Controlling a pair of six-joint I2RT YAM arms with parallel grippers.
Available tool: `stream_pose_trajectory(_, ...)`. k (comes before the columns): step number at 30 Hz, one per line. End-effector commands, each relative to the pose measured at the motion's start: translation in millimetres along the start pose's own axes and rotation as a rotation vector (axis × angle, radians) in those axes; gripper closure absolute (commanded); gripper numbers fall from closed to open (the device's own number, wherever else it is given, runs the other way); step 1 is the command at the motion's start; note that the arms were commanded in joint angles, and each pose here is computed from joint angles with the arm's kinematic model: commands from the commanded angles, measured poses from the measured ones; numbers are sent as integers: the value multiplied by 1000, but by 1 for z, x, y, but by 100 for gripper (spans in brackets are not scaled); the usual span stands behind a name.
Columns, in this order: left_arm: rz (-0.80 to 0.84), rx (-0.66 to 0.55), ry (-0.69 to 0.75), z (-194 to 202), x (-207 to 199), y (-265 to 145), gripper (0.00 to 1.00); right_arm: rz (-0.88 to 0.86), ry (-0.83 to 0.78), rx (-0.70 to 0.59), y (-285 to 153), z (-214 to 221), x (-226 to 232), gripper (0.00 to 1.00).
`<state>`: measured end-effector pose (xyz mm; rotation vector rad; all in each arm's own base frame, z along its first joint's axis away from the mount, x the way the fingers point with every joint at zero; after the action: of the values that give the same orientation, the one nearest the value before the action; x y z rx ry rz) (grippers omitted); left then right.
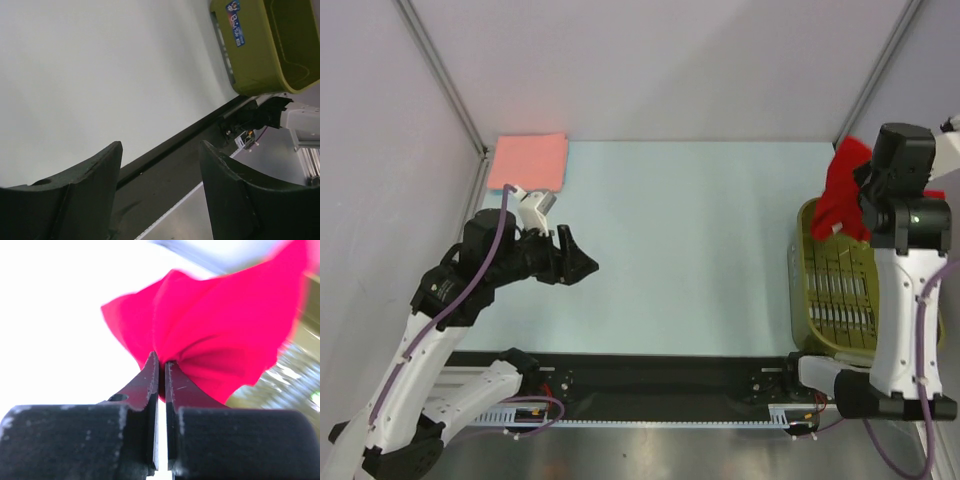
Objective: Fold and stack the t-shirts
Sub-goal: Grab the tshirt from the pile, then move the tshirt to the center of the board, then flatten the tshirt out
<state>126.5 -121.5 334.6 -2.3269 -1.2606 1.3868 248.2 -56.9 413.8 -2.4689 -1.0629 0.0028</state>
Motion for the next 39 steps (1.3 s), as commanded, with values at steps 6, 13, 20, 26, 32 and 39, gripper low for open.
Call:
stream_pose_trajectory(6, 80, -55, -77, -2, -16, -15, 28, -632, -6, 36, -139, -11, 73, 100)
stream_pose_trajectory(13, 72, -77, -99, 2, -15, -25, 6, -998, -275, 376, -192, 121, 137, 23)
stream_pose_trajectory(20, 22, 95, -189, 38, 15, 11, 34, -1028, -570, 699, -185, 250, 109, 21)
stream_pose_trajectory(26, -105, 363, -180, 112, 47, 63, 42, -971, -609, 869, -159, 335, 40, 62)
stream_pose_trajectory(32, -161, 472, -177, 154, 66, 106, 37, -1014, -523, 941, -150, 372, 18, 43)
stream_pose_trajectory(39, -215, 469, -225, 165, 77, 145, 43, -950, -510, 980, -137, 405, 12, 40)
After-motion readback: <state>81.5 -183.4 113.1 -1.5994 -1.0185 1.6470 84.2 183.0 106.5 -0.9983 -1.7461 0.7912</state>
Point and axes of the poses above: each gripper's point midway between its finger pads, its own y axis out along the fingers, its own x axis along the line the jaws close on, z = x × y, the point moved 7 cm from there along -y, back along the fingers, and after that the axes turned 15 degrees about -y, right-handed, at the moved point
